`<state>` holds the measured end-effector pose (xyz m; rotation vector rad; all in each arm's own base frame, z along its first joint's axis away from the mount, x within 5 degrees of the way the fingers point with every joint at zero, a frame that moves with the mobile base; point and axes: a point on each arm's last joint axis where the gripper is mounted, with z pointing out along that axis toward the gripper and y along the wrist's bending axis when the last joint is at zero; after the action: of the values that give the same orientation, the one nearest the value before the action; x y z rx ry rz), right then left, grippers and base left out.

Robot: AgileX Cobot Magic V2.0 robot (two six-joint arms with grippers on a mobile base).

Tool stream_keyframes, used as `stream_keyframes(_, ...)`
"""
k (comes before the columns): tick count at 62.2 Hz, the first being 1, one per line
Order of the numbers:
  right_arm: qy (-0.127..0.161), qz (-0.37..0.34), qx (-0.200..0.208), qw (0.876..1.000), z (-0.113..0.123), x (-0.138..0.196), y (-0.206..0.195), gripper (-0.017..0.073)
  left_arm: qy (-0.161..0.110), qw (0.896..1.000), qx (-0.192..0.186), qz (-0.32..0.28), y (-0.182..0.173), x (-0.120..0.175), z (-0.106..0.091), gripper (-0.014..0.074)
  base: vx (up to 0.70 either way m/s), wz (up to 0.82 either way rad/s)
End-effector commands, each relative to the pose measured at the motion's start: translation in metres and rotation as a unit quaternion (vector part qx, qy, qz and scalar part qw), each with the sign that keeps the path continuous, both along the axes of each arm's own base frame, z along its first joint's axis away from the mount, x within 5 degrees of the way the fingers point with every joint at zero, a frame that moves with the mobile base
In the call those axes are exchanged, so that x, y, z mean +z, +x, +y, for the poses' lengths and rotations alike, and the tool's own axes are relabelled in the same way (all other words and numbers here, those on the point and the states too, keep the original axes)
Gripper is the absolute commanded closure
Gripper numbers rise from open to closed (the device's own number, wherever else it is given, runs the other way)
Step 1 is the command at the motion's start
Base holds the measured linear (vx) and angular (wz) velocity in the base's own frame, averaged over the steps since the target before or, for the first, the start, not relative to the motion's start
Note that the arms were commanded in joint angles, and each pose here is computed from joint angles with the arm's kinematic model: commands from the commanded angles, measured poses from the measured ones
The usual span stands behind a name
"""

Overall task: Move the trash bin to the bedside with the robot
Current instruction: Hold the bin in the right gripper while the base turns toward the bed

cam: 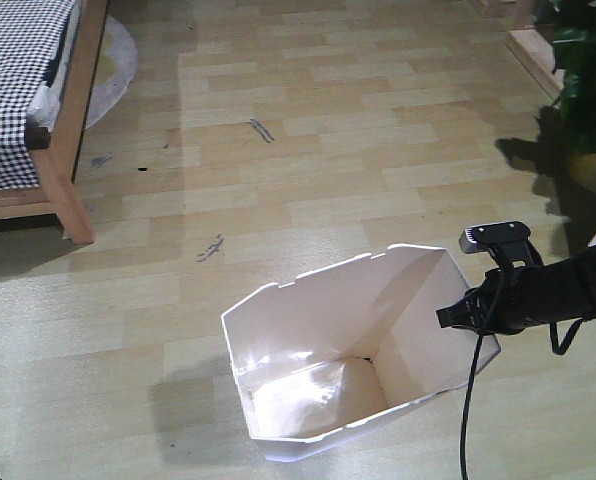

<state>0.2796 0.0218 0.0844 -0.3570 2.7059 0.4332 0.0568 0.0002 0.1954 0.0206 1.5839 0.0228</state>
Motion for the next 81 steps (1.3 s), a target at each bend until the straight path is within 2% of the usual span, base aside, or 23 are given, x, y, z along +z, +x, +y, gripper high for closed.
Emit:
stream_keyframes(1,0.081,-0.026,-0.016,0.996,0.0109,0.0273,0.0074,0.0564,-0.012,0.999,-0.005,-0.039,-0.0008,0.0036,-0.0006,0.0600,0.11,0.22)
stream_keyframes(81,0.081,-0.026,-0.016,0.996,0.0109,0.0273,0.0074,0.0564,-0.012,0.999,-0.005,-0.039,-0.0008,0.0036,-0.0006,0.0600,0.19,0.13)
